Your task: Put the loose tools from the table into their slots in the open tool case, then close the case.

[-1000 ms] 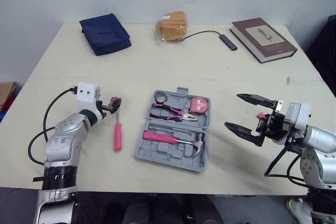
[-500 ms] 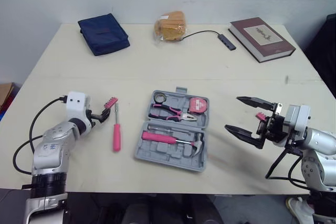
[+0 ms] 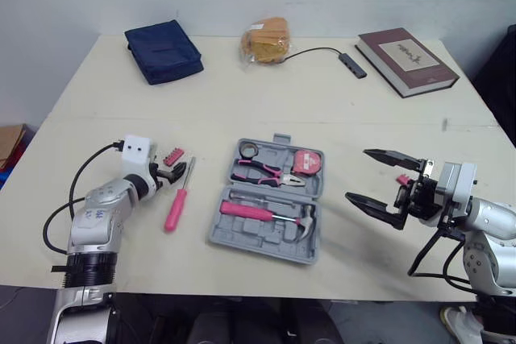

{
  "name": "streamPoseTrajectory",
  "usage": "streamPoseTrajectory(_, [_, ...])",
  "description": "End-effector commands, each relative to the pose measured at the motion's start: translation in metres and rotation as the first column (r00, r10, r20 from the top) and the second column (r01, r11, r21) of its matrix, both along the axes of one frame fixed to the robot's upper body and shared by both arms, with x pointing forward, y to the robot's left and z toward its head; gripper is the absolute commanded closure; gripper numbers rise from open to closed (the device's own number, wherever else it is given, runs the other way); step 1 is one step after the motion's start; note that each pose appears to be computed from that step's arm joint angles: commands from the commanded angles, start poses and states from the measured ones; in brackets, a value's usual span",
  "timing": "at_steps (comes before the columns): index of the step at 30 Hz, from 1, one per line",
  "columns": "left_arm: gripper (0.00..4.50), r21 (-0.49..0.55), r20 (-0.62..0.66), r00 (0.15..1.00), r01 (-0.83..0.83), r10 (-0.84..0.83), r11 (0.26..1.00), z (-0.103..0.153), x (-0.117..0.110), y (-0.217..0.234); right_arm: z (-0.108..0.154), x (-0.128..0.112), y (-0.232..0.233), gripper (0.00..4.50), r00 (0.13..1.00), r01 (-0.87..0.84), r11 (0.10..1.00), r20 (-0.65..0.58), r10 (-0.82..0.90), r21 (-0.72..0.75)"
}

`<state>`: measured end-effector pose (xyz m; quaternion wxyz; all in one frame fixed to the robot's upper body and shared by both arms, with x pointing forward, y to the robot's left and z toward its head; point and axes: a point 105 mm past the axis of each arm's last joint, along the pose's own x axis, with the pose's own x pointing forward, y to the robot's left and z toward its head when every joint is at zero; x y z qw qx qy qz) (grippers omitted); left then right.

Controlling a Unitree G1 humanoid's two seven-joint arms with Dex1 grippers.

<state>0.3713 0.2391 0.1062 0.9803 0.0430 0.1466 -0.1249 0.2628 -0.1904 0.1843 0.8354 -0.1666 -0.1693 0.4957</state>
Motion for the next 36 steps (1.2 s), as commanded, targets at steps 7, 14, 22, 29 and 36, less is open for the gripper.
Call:
streamPoseTrajectory(7, [0.05,0.014,-0.024,0.994,0.111,-0.111,0.994,-0.004,0.0,0.001,0.013,-0.003,0.0,0.0,0.998,0.002,1.0,0.059,-0.002,0.0])
streamPoseTrajectory(14, [0.05,0.012,-0.025,0.966,0.256,-0.256,0.967,-0.01,0.001,-0.008,0.011,-0.001,-0.001,0.0,0.998,0.007,1.0,0.06,-0.007,-0.002])
streamPoseTrajectory(22, [0.05,0.018,-0.041,0.958,0.285,-0.285,0.958,-0.018,0.005,-0.006,0.011,-0.003,-0.001,0.0,0.998,0.011,1.0,0.061,-0.011,-0.001])
streamPoseTrajectory(29, [1.37,0.014,-0.068,0.953,0.297,-0.296,0.955,-0.029,0.005,-0.009,0.011,-0.003,0.001,0.0,0.998,0.015,1.0,0.063,-0.016,0.002])
streamPoseTrajectory(36, [3.86,0.014,-0.083,0.956,0.285,-0.283,0.959,-0.034,0.003,-0.003,0.01,-0.004,0.0,0.0,0.998,0.015,1.0,0.058,-0.015,0.004])
